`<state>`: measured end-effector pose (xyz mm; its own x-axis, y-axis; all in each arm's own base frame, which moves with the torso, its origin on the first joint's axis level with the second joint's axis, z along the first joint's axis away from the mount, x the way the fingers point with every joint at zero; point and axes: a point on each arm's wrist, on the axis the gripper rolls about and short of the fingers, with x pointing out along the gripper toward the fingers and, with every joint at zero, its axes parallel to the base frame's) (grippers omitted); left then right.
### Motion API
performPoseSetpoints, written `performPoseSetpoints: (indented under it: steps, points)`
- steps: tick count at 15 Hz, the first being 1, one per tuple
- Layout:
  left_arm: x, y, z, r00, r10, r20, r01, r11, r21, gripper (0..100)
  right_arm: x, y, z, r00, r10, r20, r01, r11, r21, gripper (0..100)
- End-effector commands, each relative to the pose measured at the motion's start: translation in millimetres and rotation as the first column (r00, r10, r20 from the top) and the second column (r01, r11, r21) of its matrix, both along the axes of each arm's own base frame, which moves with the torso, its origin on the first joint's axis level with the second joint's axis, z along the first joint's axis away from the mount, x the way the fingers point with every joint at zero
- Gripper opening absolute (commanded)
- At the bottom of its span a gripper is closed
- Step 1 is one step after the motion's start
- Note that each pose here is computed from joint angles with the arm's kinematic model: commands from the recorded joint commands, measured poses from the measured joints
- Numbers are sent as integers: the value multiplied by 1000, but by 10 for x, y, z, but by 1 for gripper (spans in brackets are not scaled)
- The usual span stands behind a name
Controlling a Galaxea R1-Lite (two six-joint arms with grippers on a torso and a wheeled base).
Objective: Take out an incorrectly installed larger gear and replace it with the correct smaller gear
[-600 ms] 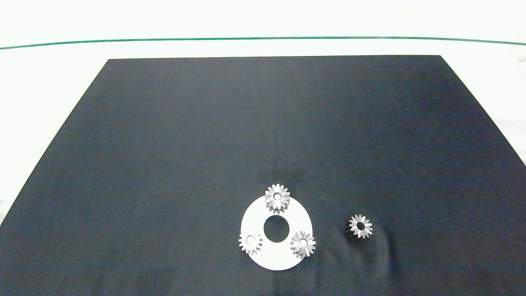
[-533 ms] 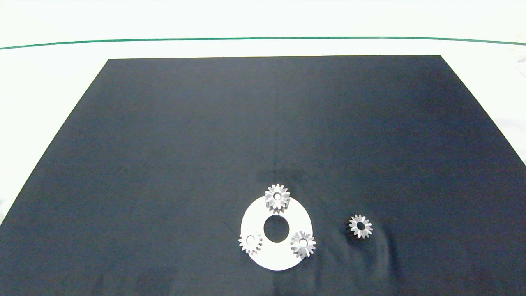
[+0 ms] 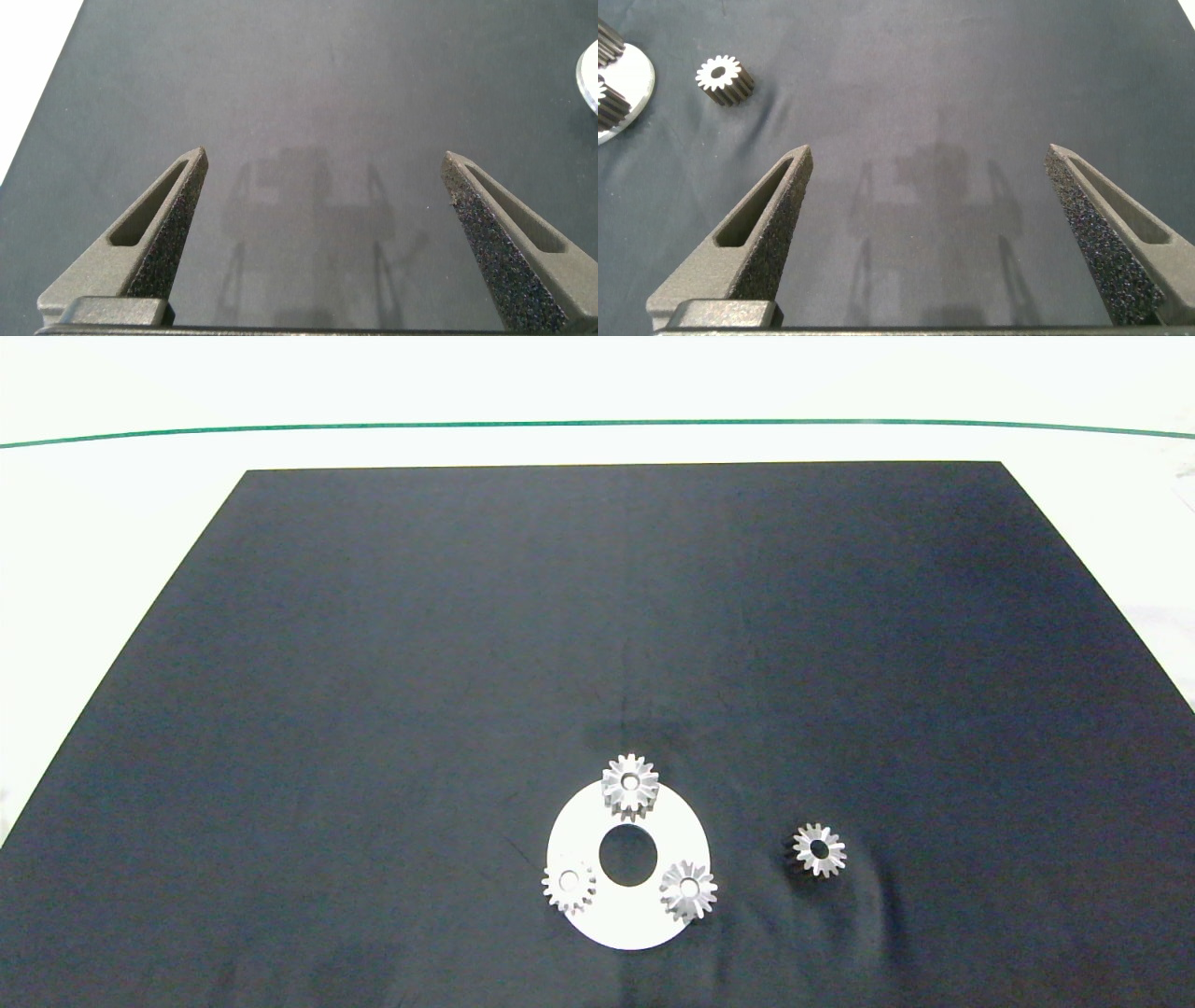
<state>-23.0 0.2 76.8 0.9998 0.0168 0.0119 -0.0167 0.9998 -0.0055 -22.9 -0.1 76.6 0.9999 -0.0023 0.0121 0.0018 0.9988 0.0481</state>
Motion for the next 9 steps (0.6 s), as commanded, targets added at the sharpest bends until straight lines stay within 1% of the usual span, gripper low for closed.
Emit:
performPoseSetpoints:
  steps: [1,2,3,4,5,6,7,8,9]
  points:
    - [-1,0,7,1000,-3,0,3,1000,-1,100,1,-2,0,1000,-5,-1,5,1000,-4,100]
    - [-17,0,64,1000,-1,17,1,1000,1,100,-1,-2,6,1000,-9,-1,9,1000,-19,100]
    - [-50,1,240,1000,-1,17,1,1000,-1,100,-16,-2,38,1000,-8,-1,7,999,-53,100]
    - [-87,0,431,1000,0,-18,0,1000,-1,100,-50,-2,128,1000,-3,-9,2,997,-77,100]
    - [-143,1,683,999,-3,-53,3,1000,1,100,-92,-3,282,999,-2,-48,-2,997,-80,100]
    - [-154,2,931,993,-4,-119,5,1000,2,100,-123,-4,443,995,1,-96,-9,997,-82,100]
    - [-106,2,1219,983,-6,-184,6,1000,2,100,-131,-6,627,991,18,-132,-29,996,-81,100]
    - [-50,2,1375,976,-6,-217,7,1000,3,100,-124,-8,728,989,32,-142,-44,996,-82,100]
    - [193,1,1780,956,-3,-293,11,1000,26,100,-42,-13,1004,985,63,-162,-78,994,-83,100]
